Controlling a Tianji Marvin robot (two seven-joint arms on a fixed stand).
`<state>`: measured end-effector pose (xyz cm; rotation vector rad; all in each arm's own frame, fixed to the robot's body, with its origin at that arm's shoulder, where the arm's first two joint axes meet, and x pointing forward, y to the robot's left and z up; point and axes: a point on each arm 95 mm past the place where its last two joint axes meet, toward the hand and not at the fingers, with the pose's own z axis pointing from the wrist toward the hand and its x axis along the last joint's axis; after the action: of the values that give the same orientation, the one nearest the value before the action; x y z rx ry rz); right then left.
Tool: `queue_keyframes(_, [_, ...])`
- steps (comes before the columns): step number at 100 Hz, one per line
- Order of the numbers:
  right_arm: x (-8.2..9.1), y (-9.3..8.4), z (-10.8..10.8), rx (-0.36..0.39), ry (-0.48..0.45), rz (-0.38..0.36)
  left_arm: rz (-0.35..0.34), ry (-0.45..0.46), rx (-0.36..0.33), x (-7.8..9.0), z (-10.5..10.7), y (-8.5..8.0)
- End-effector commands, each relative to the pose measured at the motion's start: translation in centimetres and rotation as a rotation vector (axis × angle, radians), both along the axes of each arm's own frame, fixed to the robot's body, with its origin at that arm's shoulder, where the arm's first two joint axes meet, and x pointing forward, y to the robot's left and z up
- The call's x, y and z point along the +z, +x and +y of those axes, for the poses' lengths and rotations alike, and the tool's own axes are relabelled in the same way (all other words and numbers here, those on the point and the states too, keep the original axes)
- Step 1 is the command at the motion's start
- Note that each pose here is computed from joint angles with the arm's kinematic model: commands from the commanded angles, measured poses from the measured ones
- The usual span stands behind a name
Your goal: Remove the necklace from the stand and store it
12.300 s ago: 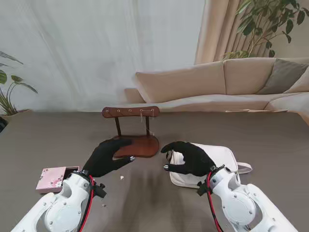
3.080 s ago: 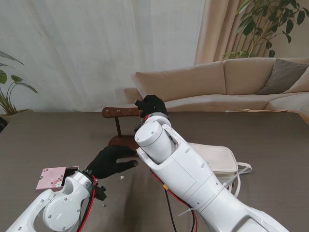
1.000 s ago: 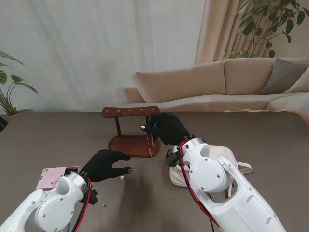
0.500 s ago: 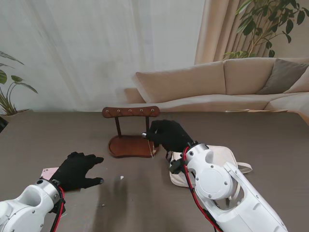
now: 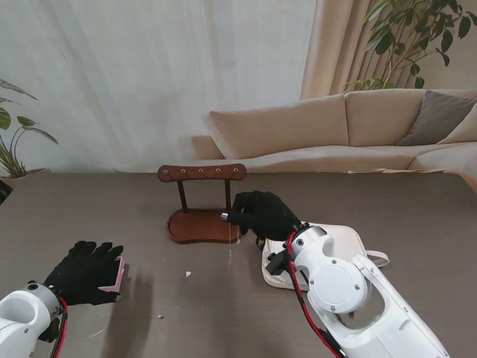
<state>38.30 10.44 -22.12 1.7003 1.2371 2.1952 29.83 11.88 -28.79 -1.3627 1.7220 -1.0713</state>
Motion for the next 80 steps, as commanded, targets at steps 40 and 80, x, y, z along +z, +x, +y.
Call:
queue_keyframes(40, [-0.2,-0.9,0.1,0.028,0.012,0.028,0.103,0.158,0.093,-2.8,4.5,0.1])
queue_keyframes(80, [-0.3,-1.0,-0.2,0.029,0.008,0.046,0.110,0.181,0.116,-3.9,7.0,2.5])
